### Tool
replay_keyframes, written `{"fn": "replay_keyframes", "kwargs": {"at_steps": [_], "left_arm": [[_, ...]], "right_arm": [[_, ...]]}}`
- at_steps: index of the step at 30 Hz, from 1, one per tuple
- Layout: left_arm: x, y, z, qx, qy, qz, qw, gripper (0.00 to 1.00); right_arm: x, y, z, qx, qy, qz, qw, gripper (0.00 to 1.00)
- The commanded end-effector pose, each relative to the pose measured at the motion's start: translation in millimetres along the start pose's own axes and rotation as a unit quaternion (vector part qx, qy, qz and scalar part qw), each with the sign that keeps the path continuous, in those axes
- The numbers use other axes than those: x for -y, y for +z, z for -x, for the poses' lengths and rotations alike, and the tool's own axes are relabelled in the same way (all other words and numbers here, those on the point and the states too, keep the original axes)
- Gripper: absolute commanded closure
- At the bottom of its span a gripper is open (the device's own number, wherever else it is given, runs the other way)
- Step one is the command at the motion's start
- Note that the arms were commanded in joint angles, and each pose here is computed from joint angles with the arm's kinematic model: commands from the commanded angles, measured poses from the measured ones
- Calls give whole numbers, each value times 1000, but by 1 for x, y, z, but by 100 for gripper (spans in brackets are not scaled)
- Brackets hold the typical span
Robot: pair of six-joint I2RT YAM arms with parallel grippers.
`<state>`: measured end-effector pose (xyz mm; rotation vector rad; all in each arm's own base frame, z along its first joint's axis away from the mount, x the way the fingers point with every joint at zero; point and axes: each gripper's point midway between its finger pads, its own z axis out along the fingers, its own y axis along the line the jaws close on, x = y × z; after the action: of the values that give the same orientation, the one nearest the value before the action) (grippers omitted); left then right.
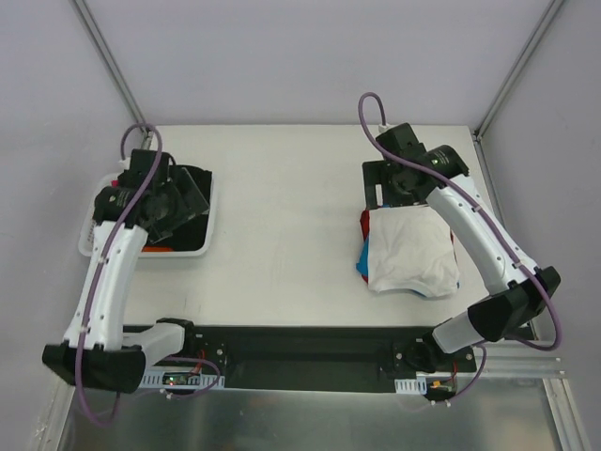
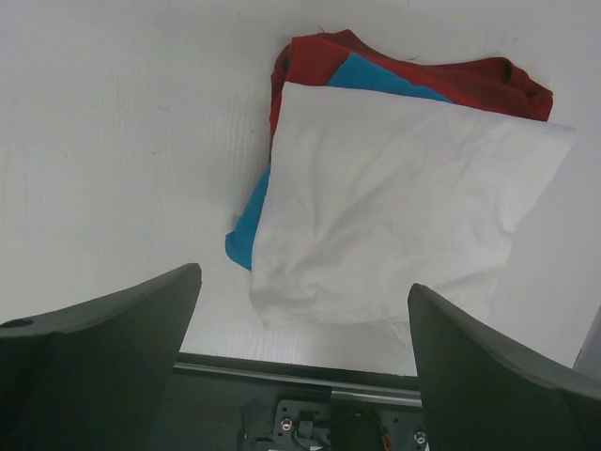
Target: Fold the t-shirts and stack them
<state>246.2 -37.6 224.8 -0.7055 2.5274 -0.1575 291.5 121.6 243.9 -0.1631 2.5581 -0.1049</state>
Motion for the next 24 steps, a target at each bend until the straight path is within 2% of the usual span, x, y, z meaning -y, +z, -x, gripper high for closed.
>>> {"fn": "replay_keyframes", "kwargs": {"at_steps": [1,3,5,8,9,11,12,13,15,20,21,23,24], "left_arm": [[-41,-14,10,47,-23,80,995,1],[-50,-9,4,20,-31,115,993,1],[-48,-10,7,18,-37,112,993,1],[-31,-21,25,58,-29,62,996,1],[-29,-24,28,68,-34,56,996,12],[-20,-23,36,78,-25,34,996,44],[-21,-23,38,77,-30,42,996,99],[-24,-20,36,69,-33,52,996,100],[-25,-10,28,43,-34,60,997,100],[-31,3,21,20,-21,81,996,99],[-29,3,24,22,-17,80,996,92],[-29,4,30,25,-8,87,996,32],[-26,1,36,32,-6,83,996,13]], "right_arm": [[-19,-10,8,-3,3,42,999,4],[-28,-8,13,-8,-4,53,999,4],[-35,-8,14,-14,-11,62,998,4],[-44,-5,14,-23,-21,69,997,4],[-45,-5,13,-24,-25,71,997,4],[-47,-3,11,-29,-29,70,997,4],[-46,-2,9,-32,-31,66,997,4],[-46,-2,8,-31,-32,66,997,4],[-44,0,4,-36,-34,60,997,4],[-37,2,-5,-43,-37,45,997,4],[-37,2,-6,-44,-37,46,997,4],[-38,3,-7,-47,-38,47,997,4],[-39,4,-8,-48,-38,47,997,4]]}}
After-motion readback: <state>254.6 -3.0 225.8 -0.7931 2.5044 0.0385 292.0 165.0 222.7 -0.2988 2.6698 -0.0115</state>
